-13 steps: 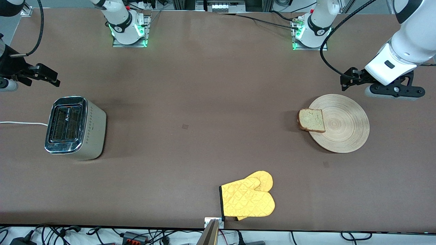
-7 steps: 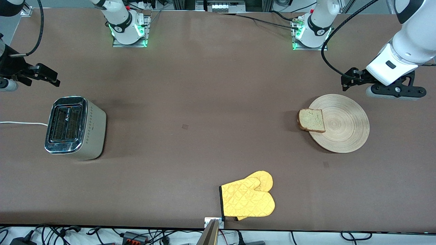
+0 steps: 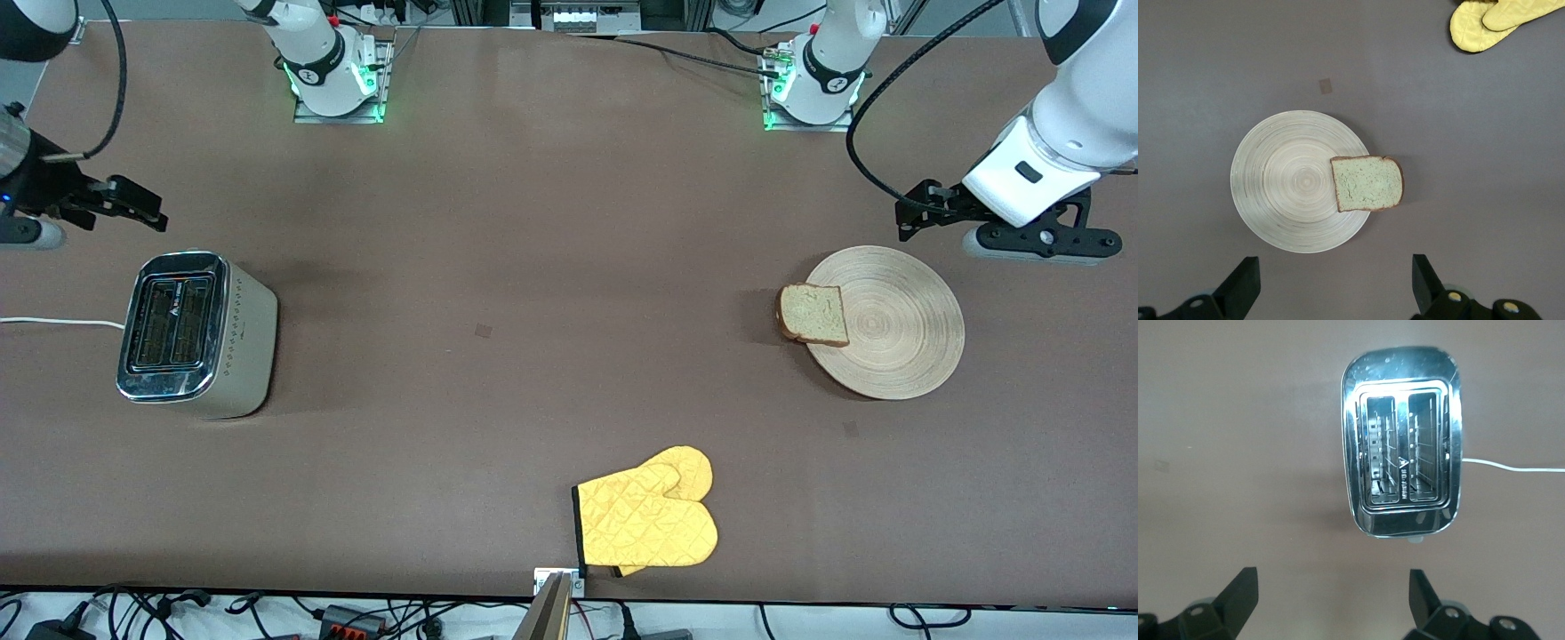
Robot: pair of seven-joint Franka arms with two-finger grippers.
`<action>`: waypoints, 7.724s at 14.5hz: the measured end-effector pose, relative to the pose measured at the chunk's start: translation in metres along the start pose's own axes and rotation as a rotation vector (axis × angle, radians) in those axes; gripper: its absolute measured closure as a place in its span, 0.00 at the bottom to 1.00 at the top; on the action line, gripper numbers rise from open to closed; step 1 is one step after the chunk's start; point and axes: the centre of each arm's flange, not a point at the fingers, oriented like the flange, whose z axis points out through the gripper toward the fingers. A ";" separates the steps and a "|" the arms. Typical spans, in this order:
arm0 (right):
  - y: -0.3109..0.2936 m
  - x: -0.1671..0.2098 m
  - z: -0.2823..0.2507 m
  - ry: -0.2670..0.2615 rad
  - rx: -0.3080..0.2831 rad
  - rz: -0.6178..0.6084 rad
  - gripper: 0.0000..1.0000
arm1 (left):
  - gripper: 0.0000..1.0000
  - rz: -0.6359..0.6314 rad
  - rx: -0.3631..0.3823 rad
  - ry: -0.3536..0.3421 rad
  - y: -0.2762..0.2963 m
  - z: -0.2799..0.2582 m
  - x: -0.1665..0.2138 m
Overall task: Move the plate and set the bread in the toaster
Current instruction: 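Move the right gripper above the toaster while the left gripper reaches the plate, then close the left gripper on the rim of the wooden plate, then pull the plate toward the toaster while the right gripper approaches the bread, then grasp the bread slice with the right gripper while the left gripper releases, then carry the bread above the toaster slot while the left gripper withdraws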
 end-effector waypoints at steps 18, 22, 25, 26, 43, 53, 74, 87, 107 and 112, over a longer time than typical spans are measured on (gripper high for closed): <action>-0.073 0.024 0.037 -0.008 -0.014 -0.018 0.00 | 0.00 -0.123 -0.546 -0.130 -0.328 0.240 0.018; -0.072 0.025 0.038 -0.008 -0.014 -0.017 0.00 | 0.00 -0.093 -0.749 -0.074 -0.375 0.325 -0.008; -0.072 0.025 0.039 -0.011 -0.014 -0.016 0.00 | 0.00 -0.089 -0.860 -0.045 -0.386 0.379 -0.022; -0.072 0.025 0.040 -0.011 -0.014 -0.016 0.00 | 0.00 -0.078 -0.886 -0.041 -0.387 0.396 -0.026; -0.072 0.026 0.040 -0.011 -0.014 -0.015 0.00 | 0.91 0.016 -1.074 -0.007 -0.370 0.477 -0.045; -0.079 0.025 0.040 -0.010 -0.015 -0.027 0.00 | 0.91 0.076 -1.189 -0.073 -0.309 0.444 -0.002; -0.115 0.034 0.069 -0.062 0.099 -0.038 0.00 | 0.91 0.010 -1.168 -0.078 0.132 0.466 0.023; -0.250 0.062 0.212 -0.154 0.332 -0.016 0.00 | 0.19 0.027 -1.302 -0.054 0.066 0.450 0.028; -0.368 0.053 0.334 -0.240 0.571 0.098 0.00 | 0.00 0.411 -0.341 -0.408 -0.064 0.180 0.084; -0.370 0.050 0.345 -0.255 0.565 0.084 0.00 | 0.00 0.300 -0.241 -0.457 -0.023 0.168 0.080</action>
